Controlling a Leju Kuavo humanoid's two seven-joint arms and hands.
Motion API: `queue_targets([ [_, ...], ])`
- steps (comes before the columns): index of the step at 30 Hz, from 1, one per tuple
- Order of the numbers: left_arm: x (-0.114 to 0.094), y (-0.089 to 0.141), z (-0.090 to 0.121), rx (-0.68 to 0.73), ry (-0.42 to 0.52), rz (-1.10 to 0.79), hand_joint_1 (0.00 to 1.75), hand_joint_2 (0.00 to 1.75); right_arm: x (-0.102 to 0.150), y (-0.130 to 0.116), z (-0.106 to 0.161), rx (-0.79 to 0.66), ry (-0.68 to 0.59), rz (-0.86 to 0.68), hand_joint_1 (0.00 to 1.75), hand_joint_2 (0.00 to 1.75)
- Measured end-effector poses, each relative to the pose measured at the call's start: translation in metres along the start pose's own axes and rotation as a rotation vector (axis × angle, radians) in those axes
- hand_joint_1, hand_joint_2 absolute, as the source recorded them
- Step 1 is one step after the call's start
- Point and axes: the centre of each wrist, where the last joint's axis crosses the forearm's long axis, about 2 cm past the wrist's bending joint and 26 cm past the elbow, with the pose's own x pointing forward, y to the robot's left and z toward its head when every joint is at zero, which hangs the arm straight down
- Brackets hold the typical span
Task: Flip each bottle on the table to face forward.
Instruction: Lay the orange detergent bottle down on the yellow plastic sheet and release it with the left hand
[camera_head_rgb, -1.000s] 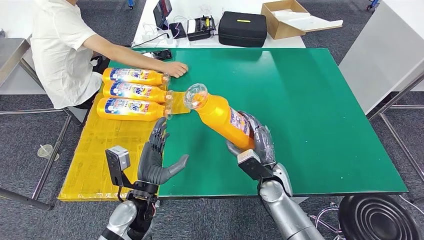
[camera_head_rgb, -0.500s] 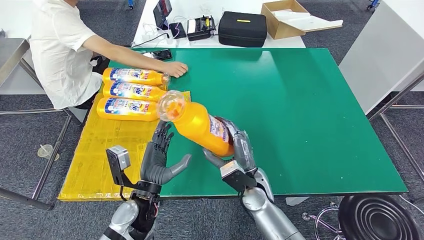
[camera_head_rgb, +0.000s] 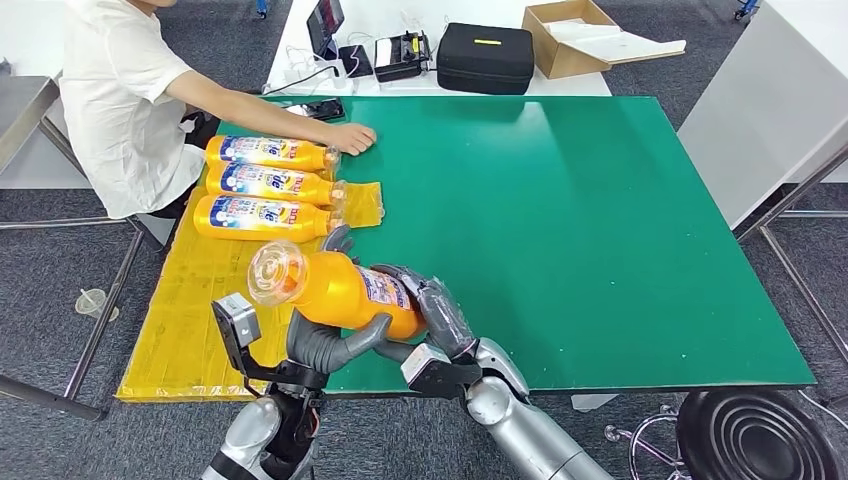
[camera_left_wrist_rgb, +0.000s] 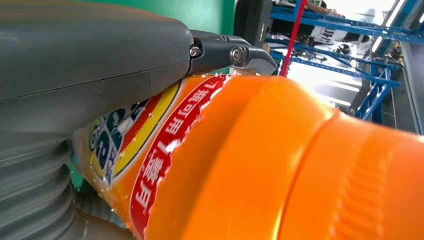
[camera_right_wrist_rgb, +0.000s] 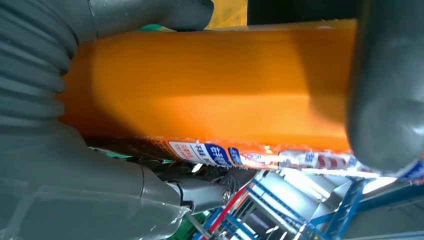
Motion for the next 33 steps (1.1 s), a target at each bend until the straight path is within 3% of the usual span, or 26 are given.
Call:
queue_targets([
  [11, 0.0002, 0.0007, -0.0018, -0.015, 0.000, 0.003, 0.02, 1.75, -0.0010, 0.0015, -0.0032, 0.049, -0.011, 0.003, 1.75, 1.75],
  [15, -0.0003, 0.0018, -0.0018, -0.031, -0.002, 0.017, 1.71, 1.75, -0.0008, 0.0017, -0.0035, 0.054, -0.013, -0.014, 1.69, 1.75],
  [16, -0.0006, 0.0027, -0.0018, -0.038, -0.004, 0.024, 1.75, 1.75, -0.0009, 0.0016, -0.0036, 0.056, -0.014, -0.024, 1.41, 1.75],
  [19, -0.0010, 0.0051, -0.0014, -0.055, -0.016, 0.041, 1.75, 1.75, -0.0009, 0.0013, -0.0038, 0.059, -0.016, -0.062, 0.23, 1.75],
  [20, -0.0009, 0.0057, -0.0015, -0.060, -0.021, 0.045, 1.75, 1.75, -0.0008, 0.0015, -0.0037, 0.060, -0.017, -0.073, 0.07, 1.75],
  [22, -0.0005, 0.0065, -0.0015, -0.071, -0.030, 0.052, 1.75, 1.75, -0.0008, 0.0018, -0.0036, 0.062, -0.018, -0.087, 0.00, 1.75],
  [29, 0.0000, 0.0083, -0.0011, -0.074, -0.039, 0.050, 1.75, 1.75, -0.0004, 0.0040, -0.0018, 0.063, -0.015, -0.108, 0.00, 1.75],
  [33, 0.0003, 0.0091, -0.0011, -0.066, -0.042, 0.043, 1.75, 1.75, 0.0003, 0.0059, -0.0011, 0.055, -0.014, -0.101, 0.00, 0.00],
])
